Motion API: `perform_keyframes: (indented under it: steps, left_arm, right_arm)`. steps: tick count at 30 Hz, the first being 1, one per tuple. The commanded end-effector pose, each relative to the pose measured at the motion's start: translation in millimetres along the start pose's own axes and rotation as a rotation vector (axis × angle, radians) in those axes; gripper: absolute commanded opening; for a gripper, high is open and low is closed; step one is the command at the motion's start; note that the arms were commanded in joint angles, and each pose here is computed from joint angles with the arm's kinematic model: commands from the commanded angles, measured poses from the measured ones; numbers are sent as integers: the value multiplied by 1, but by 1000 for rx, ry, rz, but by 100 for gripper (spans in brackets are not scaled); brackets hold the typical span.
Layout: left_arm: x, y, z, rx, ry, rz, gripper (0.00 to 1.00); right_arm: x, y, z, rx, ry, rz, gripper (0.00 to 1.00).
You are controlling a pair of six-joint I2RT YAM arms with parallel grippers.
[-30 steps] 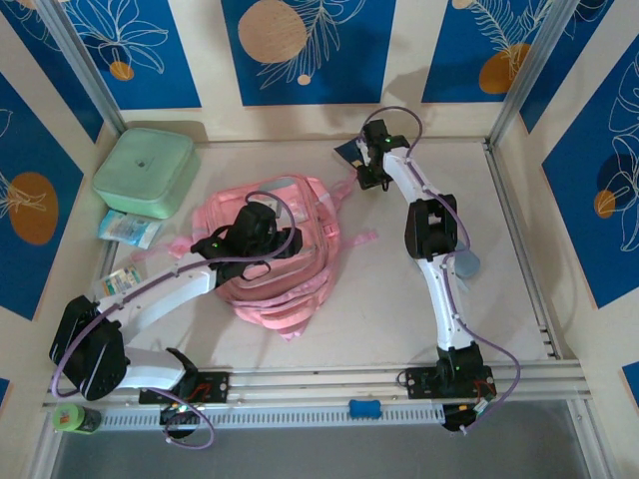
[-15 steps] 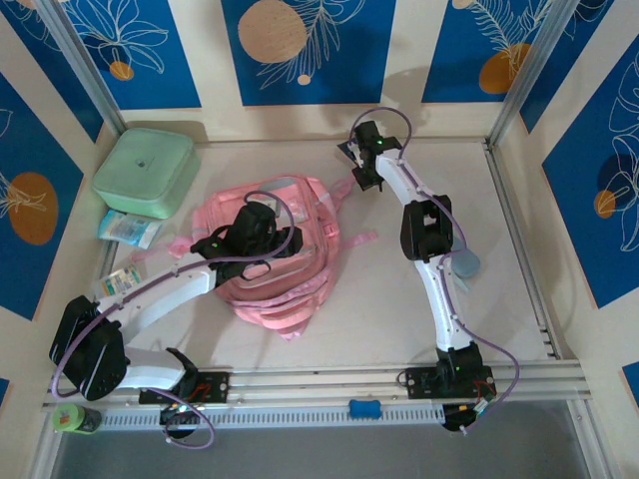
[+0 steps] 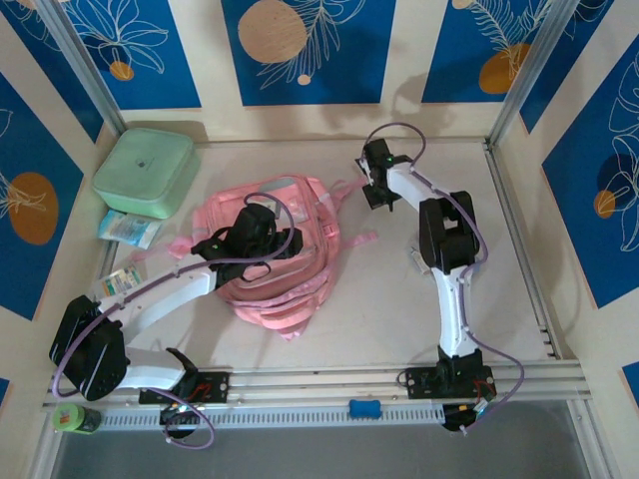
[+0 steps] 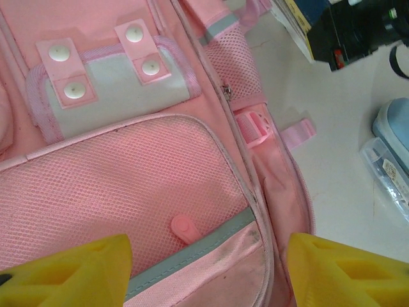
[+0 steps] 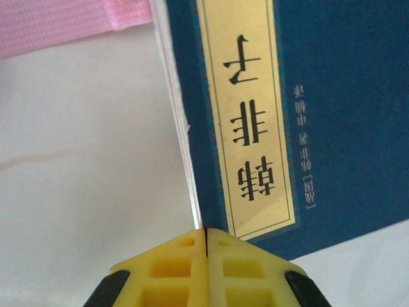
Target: Pack books, pencil case, and school supplies into a backpack
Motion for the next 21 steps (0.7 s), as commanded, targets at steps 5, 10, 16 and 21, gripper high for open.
perform_keyframes:
  steps: [5,10,16,21]
  left_arm:
    - [3,1,1,36,-10,23,65]
    - [-2,-5,0,54,-9,57,65]
    - [-7,-15,0,109,-25,110,63]
    - [-9,-24,1,116,-28,118,63]
  right_arm:
    - [50,29,50,-101,6,-70,0]
    - [68,28,79,-201,40,-80,0]
    - [65,10,46,-339,35,-136,10]
    - [47,-1,17,-208,-15,-40,44]
Point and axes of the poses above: each hand's point on the last joint's axis, 136 mm out from that joint toward the fingers, its own x axis back along the fingers, its own y axis along the line the jaws close on, z = x × y, the point moved 3 cm from there along x, back along the fingers, and after that the axes turned 11 degrees about -x, right-handed, at the moved point
